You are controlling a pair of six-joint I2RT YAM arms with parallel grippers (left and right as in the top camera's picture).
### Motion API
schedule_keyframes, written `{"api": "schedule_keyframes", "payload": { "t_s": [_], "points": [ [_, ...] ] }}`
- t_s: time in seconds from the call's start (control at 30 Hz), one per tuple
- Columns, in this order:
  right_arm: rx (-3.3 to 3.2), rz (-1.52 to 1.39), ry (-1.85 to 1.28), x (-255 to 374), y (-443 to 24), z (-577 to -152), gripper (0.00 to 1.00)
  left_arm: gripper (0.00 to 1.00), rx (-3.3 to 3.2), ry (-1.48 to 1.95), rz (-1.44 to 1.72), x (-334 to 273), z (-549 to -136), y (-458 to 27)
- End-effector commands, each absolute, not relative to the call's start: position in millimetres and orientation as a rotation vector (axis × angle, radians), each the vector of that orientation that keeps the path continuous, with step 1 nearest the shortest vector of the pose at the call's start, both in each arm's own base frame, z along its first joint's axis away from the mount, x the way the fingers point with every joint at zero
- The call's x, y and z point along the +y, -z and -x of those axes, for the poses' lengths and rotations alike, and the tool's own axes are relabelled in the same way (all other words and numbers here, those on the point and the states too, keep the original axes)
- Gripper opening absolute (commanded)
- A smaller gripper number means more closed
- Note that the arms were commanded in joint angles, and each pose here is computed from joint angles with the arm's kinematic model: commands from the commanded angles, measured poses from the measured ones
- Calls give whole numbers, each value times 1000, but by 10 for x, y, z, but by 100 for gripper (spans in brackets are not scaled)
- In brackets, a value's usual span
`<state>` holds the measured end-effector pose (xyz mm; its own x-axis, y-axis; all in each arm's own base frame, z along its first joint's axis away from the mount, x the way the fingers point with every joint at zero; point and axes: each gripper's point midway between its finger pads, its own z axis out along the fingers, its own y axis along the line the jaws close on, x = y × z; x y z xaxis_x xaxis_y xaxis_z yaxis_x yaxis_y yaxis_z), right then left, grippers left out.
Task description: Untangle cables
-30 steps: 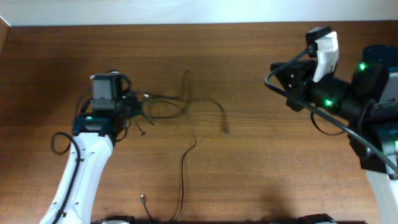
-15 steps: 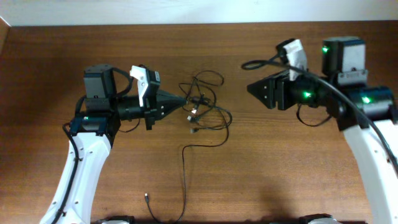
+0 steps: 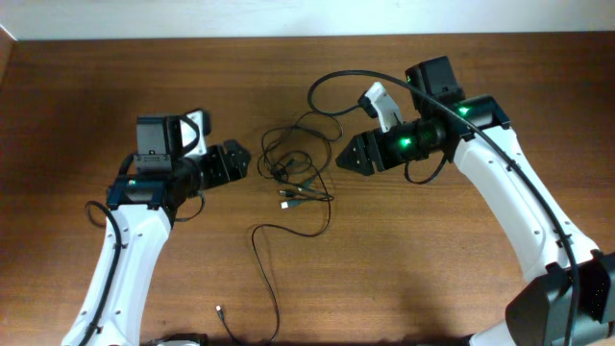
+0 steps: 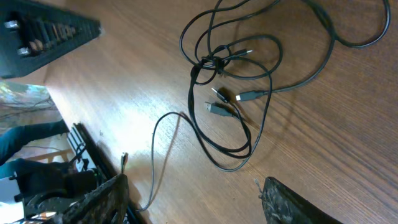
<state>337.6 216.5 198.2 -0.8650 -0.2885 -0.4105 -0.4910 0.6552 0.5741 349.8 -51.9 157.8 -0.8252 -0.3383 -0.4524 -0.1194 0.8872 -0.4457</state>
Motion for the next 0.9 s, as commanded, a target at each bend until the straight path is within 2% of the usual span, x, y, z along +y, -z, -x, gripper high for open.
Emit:
{"api": "schedule_keyframes", "payload": {
  "t_s": [0.0,0.03,0.1,0.17,0.23,0.33,0.43,0.67,0.7,0.73,0.77,0.87],
  "points": [
    [2606,687,-892,2223,-1911,-3361,69,72,2485,449,814,-260,-3444,-1463],
    [2621,690,-823,2196,-1866,-3379,69,68,2491,484,855,-315,-3414,-1425],
    [2661,632,-746,2162,-1815,-3403,69,64,2506,543,997,-401,-3319,-1271],
    [2684,582,-709,2118,-1791,-3429,69,54,2501,591,1253,-448,-3192,-1000],
    [2687,575,-702,2110,-1787,-3434,69,55,2486,680,1380,-546,-3181,-770],
    [2687,575,-703,2111,-1787,-3434,69,55,2448,851,1298,-707,-3432,-593],
    [2687,575,-703,2111,-1787,-3432,69,50,2429,914,1244,-790,-3647,-452],
    [2691,576,-709,2115,-1786,-3421,69,44,2470,982,1153,-1069,-3808,-89],
    [2691,576,-710,2116,-1786,-3420,69,34,2467,987,1140,-1091,-3828,-76],
    [2691,575,-710,2114,-1786,-3421,69,5,2469,990,1132,-1113,-3833,-63],
    [2692,576,-715,2119,-1787,-3415,69,0,2475,988,1131,-1120,-3824,-53],
    [2729,559,-744,2147,-1772,-3325,64,0,2502,963,940,-1124,-3842,-95]
  ]
}}
